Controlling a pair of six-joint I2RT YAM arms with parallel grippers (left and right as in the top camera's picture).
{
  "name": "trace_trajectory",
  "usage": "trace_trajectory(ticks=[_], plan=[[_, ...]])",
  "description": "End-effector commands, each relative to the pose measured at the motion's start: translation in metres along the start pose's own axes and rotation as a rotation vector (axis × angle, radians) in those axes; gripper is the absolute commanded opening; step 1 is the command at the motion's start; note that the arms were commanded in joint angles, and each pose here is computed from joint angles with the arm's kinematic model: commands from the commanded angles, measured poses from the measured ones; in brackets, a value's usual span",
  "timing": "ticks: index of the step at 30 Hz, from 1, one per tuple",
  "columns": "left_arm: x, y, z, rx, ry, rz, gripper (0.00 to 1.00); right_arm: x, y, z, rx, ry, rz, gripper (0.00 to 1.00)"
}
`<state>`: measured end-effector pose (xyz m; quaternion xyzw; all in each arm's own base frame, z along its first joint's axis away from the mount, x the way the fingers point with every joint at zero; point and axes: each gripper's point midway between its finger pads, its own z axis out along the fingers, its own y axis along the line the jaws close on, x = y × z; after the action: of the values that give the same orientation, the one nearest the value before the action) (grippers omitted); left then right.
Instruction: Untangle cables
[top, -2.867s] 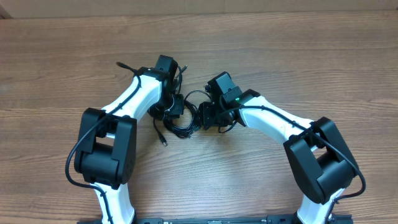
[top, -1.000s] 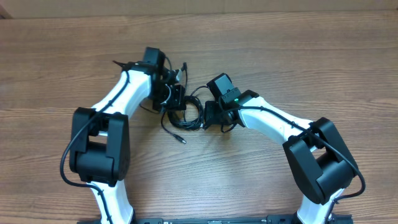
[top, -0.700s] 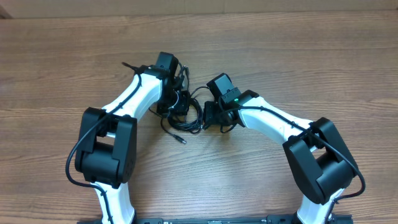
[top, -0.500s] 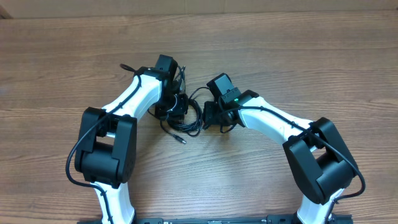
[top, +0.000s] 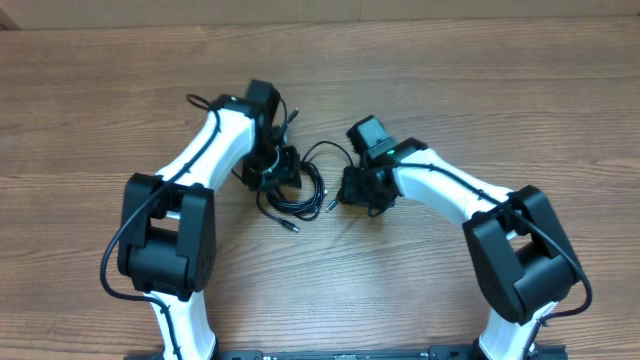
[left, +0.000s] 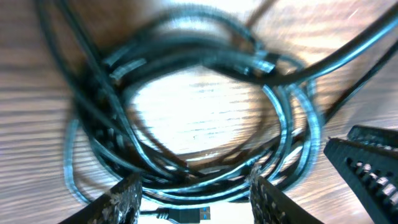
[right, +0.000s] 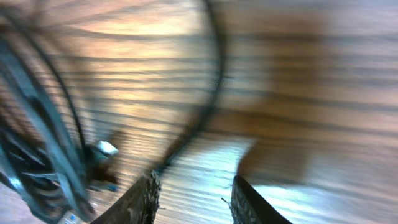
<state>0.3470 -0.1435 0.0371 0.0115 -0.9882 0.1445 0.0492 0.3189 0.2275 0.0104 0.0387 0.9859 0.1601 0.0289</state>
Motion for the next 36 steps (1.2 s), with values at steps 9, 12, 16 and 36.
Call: trace_trajectory(ticks=[9,12,16,36], plan=[[-0.014,0.046,-0.010,-0.206,-0.057,-0.054,0.53,0.012,0.049,-0.040,-0.256,0.090,-0.047,0.43],[-0.015,0.049,-0.002,-0.208,-0.068,-0.055,0.49,0.014,0.054,-0.036,-0.232,0.069,-0.068,0.38],[-0.013,0.049,0.010,-0.185,-0.073,-0.064,0.42,0.014,0.053,-0.030,-0.157,0.026,-0.036,0.35],[-0.006,0.028,0.030,-0.029,-0.050,-0.062,0.40,0.023,0.053,-0.007,-0.033,-0.085,0.046,0.27]])
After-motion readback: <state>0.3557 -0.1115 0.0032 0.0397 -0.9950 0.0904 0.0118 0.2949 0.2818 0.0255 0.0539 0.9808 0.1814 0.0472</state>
